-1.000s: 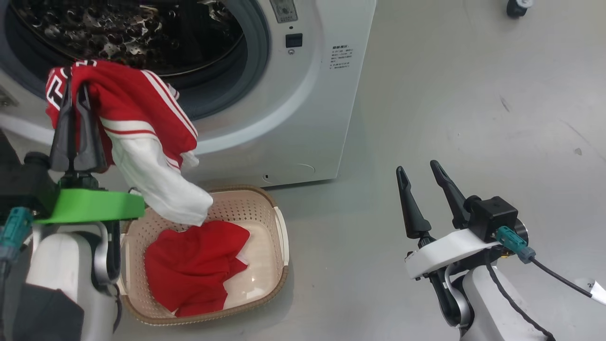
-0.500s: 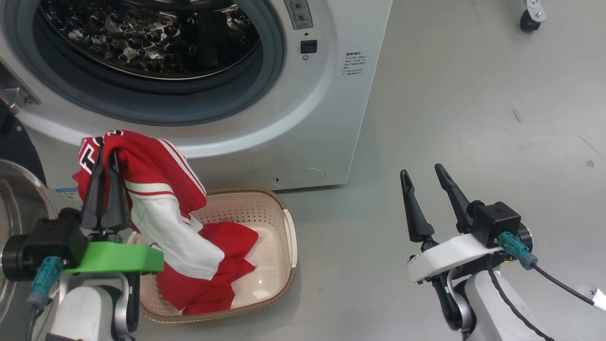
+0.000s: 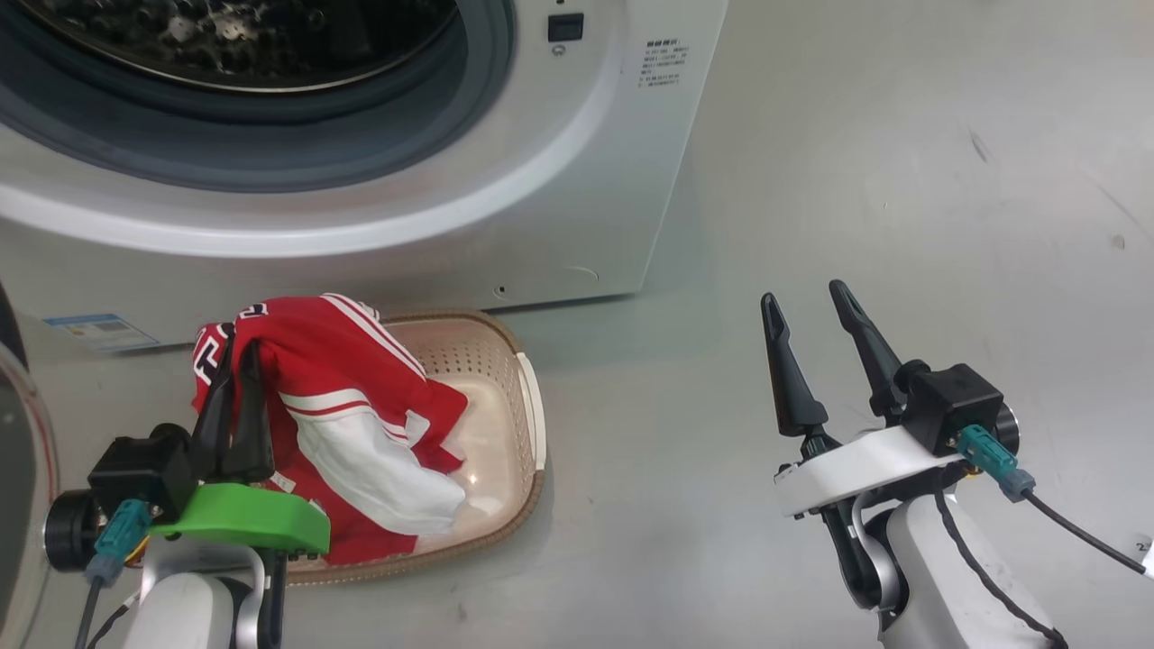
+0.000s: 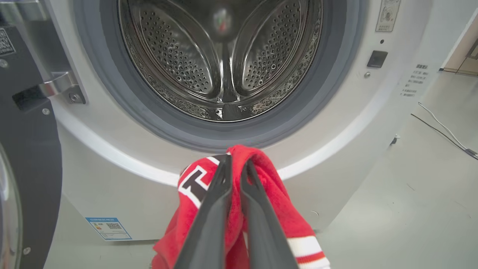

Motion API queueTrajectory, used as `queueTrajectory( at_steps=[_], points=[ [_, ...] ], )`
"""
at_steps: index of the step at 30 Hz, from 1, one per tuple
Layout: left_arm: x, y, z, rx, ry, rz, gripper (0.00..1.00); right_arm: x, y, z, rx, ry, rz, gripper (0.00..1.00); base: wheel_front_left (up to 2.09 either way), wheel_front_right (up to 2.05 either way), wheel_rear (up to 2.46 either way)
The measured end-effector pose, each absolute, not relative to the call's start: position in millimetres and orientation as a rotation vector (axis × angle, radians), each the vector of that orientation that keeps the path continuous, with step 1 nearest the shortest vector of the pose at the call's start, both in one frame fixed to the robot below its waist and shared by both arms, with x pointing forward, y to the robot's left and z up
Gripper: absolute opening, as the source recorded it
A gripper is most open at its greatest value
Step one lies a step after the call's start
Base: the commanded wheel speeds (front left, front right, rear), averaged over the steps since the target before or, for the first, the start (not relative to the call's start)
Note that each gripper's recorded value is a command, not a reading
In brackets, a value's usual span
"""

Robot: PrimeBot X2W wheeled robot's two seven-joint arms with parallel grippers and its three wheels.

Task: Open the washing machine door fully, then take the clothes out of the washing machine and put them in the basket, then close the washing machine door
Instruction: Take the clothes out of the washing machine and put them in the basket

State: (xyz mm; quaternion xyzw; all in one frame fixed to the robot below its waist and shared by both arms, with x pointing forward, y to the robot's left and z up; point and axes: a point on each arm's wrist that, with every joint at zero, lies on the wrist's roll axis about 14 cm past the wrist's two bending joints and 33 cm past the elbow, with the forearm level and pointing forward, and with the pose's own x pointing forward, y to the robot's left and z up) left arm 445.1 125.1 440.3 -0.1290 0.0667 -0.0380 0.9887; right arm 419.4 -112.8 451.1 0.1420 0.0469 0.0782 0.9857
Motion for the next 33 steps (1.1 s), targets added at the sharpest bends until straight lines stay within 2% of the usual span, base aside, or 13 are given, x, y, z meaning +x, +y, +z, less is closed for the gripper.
queueTrajectory(
  at_steps=[19, 33],
  points=[
    [484, 105, 305, -0.293, 0.5, -0.085, 0.0, 457, -128, 406, 0.272, 0.162, 0.115, 1.0, 0.0, 0.0, 0.0],
    [459, 107, 209, -0.312, 0.776, -0.026, 0.0, 470, -131, 371, 0.263, 0.225, 0.107, 1.0, 0.0, 0.0, 0.0]
  ],
)
